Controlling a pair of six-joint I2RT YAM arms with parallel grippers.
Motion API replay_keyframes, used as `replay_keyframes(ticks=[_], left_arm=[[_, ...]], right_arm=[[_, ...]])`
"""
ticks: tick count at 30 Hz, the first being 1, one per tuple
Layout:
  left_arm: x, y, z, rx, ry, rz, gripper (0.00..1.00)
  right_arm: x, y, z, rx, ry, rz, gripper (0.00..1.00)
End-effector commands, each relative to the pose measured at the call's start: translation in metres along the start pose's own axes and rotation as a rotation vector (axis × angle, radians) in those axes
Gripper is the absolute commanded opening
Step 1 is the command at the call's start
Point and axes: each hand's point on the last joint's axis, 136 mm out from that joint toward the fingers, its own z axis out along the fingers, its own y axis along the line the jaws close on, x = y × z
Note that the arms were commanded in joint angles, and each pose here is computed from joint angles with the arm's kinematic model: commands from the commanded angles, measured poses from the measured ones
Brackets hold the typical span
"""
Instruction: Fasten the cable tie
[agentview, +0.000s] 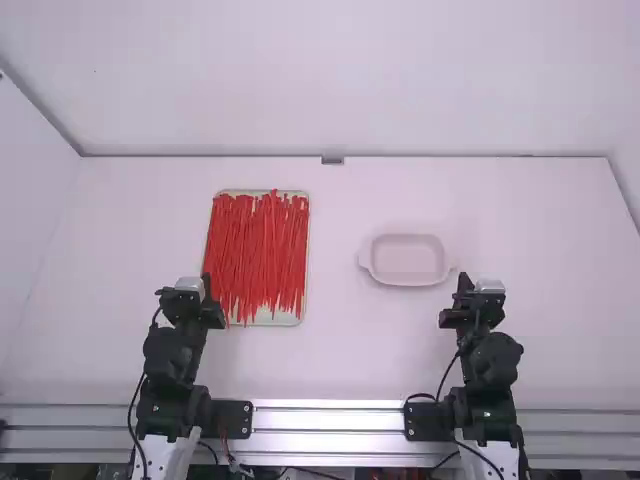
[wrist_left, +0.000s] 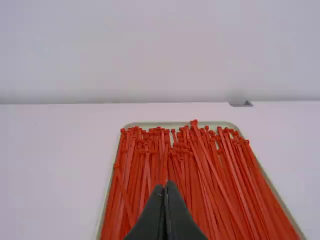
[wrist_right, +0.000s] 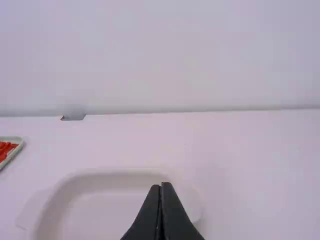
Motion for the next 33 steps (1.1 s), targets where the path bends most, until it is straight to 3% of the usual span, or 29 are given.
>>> replay_keyframes(ticks=[1, 13, 33], left_arm=[[0.000, 0.000, 0.000, 0.000, 0.000, 0.000, 0.00], [-0.012, -0.003, -0.002, 0.014, 0.020, 0.000, 0.06], [-0.027, -0.022, 0.019, 0.090, 0.302, -0.011, 0.36]], right_arm=[[0.000, 0.000, 0.000, 0.001, 0.000, -0.003, 0.00], [-0.013, 0.003, -0.001, -0.015, 0.022, -0.007, 0.06], [-0.044, 0.019, 0.031, -0.072, 0.337, -0.010, 0.37]])
